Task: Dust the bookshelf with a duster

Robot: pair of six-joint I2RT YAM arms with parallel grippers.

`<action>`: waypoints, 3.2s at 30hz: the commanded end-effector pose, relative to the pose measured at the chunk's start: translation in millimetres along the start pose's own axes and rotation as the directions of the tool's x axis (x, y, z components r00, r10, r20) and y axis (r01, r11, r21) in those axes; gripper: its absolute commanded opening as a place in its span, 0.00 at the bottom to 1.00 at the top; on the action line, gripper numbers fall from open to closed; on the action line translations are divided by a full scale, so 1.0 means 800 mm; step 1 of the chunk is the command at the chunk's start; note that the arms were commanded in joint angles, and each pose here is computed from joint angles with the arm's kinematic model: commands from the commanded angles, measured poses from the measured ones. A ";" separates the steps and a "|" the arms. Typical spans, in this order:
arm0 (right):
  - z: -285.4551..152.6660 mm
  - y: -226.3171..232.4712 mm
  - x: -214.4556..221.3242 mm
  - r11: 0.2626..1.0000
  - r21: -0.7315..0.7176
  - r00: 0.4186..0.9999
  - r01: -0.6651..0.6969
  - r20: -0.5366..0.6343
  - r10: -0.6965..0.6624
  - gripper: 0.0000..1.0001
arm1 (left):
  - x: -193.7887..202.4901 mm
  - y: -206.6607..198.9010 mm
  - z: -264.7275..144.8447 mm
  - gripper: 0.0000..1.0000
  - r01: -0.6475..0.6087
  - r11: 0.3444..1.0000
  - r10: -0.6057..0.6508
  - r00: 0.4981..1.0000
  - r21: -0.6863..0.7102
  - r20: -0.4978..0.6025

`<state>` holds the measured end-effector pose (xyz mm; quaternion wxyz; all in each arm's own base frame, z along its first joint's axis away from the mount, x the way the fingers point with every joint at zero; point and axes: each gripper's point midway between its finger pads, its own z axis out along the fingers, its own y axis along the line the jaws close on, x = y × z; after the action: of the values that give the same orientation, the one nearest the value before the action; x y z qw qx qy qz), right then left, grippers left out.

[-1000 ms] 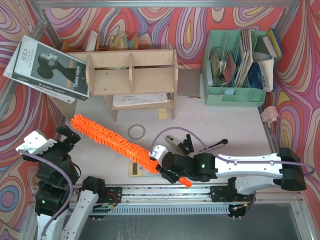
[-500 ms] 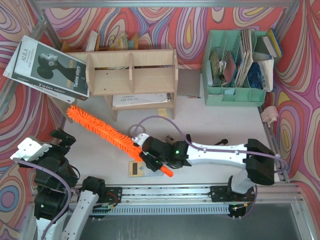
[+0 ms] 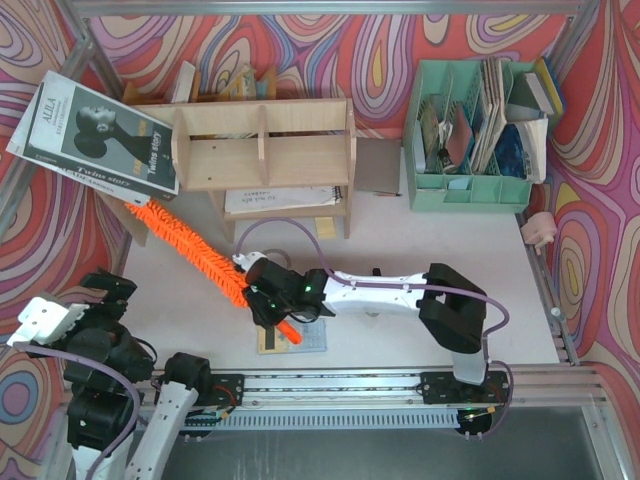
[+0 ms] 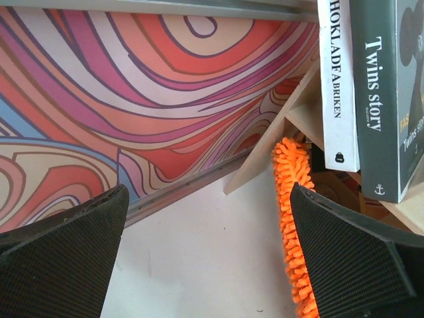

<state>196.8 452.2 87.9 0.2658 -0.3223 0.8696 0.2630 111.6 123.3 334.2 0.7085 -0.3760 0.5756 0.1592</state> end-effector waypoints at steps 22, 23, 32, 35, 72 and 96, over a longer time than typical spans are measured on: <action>-0.013 0.025 -0.066 0.984 -0.060 0.961 -0.170 0.211 0.179 0.00 | 0.006 -0.010 0.007 0.99 -0.031 1.000 0.031 0.999 -0.002 -0.008; -0.020 0.018 -0.066 0.981 -0.042 0.954 -0.192 0.228 0.196 0.00 | 0.005 -0.009 0.006 0.99 -0.028 1.000 0.028 1.000 -0.001 -0.007; -0.061 0.008 -0.062 0.970 -0.031 0.927 -0.241 0.287 0.240 0.00 | 0.004 -0.009 0.004 0.99 -0.023 1.000 0.023 1.000 0.009 -0.002; -0.060 0.035 -0.063 0.982 -0.061 0.940 -0.178 0.285 0.188 0.00 | 0.005 -0.011 0.005 0.98 -0.028 1.000 0.028 1.000 0.013 -0.006; -0.072 0.008 -0.051 0.944 0.123 0.908 -0.306 0.337 0.250 0.00 | 0.012 -0.019 0.009 0.99 -0.061 0.998 0.061 0.998 0.017 -0.027; -0.047 0.041 -0.059 0.984 0.076 0.942 -0.164 0.307 0.133 0.00 | 0.028 -0.060 0.009 0.98 -0.098 0.980 0.112 0.991 0.175 -0.073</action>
<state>172.7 476.0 125.4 0.3305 -0.2466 0.8666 0.2808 137.5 108.7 330.2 0.6984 -0.3358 0.6122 0.1569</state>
